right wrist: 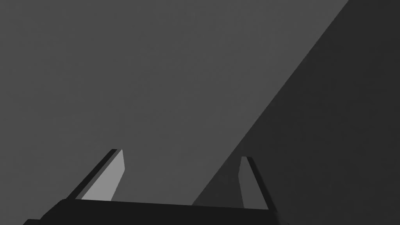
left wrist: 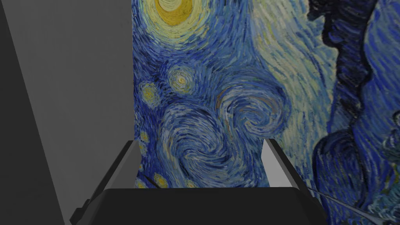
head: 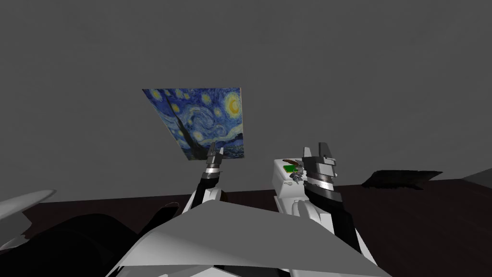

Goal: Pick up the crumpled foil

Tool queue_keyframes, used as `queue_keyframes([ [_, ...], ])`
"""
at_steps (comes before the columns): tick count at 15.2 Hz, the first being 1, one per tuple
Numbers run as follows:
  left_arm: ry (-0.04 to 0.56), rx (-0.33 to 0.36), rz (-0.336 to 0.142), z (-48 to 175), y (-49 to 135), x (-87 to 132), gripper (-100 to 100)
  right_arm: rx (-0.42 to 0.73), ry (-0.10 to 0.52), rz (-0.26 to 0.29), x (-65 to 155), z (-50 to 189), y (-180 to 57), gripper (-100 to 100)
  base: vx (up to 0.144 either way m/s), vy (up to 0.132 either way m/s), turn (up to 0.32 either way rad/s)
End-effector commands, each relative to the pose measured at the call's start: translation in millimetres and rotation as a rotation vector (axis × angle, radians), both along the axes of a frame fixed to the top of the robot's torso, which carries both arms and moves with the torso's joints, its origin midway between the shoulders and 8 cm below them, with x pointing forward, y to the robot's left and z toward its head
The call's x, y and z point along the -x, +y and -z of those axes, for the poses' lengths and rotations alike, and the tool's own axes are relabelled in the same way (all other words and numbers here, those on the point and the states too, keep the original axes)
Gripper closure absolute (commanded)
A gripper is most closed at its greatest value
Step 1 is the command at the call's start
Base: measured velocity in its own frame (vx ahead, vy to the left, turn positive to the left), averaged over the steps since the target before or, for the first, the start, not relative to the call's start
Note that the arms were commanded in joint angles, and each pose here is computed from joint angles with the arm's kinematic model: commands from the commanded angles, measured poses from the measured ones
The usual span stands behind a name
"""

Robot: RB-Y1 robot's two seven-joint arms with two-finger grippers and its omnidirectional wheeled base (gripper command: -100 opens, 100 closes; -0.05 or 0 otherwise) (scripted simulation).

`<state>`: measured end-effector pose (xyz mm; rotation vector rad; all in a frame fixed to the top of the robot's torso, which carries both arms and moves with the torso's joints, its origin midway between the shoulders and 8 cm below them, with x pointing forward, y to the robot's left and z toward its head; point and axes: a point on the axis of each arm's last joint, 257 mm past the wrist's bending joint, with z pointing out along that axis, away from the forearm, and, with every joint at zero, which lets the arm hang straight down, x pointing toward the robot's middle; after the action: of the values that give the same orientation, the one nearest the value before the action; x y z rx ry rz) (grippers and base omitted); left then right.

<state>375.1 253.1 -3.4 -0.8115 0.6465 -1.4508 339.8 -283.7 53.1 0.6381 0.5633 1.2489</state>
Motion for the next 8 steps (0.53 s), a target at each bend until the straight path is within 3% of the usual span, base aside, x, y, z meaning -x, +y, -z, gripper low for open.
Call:
queue_keyframes([
  [1,0.000,0.000,0.000,0.0,0.0,0.0,0,0.039,0.063,-0.016,-12.1,15.2,8.6,-100,0.002,0.002,0.050],
  [4,0.000,0.000,0.000,0.0,0.0,0.0,0,0.061,0.104,-0.024,-19.5,25.8,13.6,-100,0.004,0.001,0.042],
  [6,0.000,0.000,0.000,0.0,0.0,0.0,0,0.117,0.207,-0.040,-36.1,54.7,25.5,-100,0.008,0.002,0.067],
  [7,0.000,0.000,0.000,0.0,0.0,0.0,0,0.116,0.213,-0.040,-37.0,56.0,25.3,-100,0.010,0.000,0.067],
  [8,0.000,0.000,0.000,0.0,0.0,0.0,0,0.148,0.279,-0.046,-46.1,75.6,31.4,-100,0.011,0.001,0.064],
])
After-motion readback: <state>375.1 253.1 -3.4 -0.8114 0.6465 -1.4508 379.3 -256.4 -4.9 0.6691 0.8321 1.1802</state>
